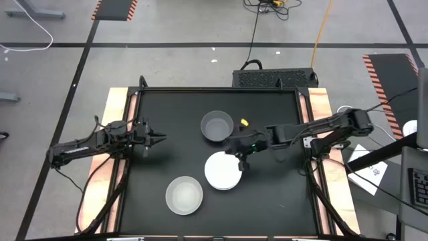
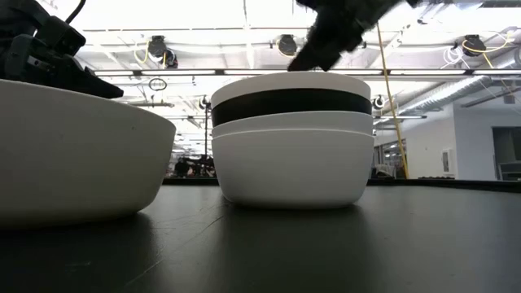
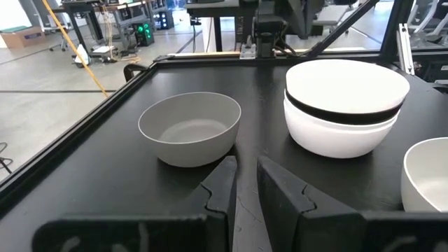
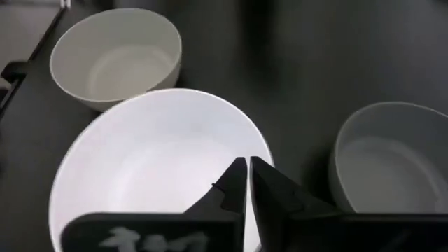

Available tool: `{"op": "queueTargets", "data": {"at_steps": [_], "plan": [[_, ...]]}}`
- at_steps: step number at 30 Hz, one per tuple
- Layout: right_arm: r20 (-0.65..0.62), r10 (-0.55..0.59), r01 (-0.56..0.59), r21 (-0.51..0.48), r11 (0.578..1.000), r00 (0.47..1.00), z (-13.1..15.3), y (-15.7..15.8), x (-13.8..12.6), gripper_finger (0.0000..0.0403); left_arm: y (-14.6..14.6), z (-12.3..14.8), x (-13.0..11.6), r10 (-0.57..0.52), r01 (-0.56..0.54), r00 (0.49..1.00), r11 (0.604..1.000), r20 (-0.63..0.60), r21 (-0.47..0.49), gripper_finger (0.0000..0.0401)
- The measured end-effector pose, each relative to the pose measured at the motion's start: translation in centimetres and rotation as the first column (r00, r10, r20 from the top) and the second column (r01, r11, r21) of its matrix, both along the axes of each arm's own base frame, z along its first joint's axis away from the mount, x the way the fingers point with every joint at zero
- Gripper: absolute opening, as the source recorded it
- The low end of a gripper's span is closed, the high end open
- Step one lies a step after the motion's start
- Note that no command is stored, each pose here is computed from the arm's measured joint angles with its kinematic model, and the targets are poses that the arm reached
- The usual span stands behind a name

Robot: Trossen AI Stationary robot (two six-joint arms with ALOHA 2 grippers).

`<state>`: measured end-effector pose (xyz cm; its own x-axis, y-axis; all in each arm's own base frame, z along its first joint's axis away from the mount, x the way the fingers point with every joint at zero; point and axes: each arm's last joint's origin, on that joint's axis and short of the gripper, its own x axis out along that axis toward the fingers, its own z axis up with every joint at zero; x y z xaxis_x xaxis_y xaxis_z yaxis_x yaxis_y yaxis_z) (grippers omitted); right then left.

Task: Nest bowls inside each other
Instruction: Stack the gray bowl on the white bowl

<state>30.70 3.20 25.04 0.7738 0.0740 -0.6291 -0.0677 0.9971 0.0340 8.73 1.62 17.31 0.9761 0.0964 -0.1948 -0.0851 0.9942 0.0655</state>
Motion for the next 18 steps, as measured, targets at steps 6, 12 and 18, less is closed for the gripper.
{"op": "queueTargets", "data": {"at_steps": [6,12,18], "plan": [[0.164,-0.039,0.016,0.135,0.991,0.986,-1.7,-2.1,-4.5,0.0001,0.0,0.0,0.0,0.000,0.000,1.000,1.000,0.000,0.000,0.0060],[0.282,-0.138,0.088,0.184,0.979,0.950,-3.2,-3.8,-9.4,0.0000,0.0,0.0,0.0,-0.001,0.001,1.000,1.000,0.002,0.000,0.0060],[0.439,-0.205,0.098,0.256,0.962,0.875,-4.7,-3.9,-13.8,0.0000,0.0,0.0,0.0,0.000,0.000,1.000,1.000,0.002,0.001,0.0060]]}}
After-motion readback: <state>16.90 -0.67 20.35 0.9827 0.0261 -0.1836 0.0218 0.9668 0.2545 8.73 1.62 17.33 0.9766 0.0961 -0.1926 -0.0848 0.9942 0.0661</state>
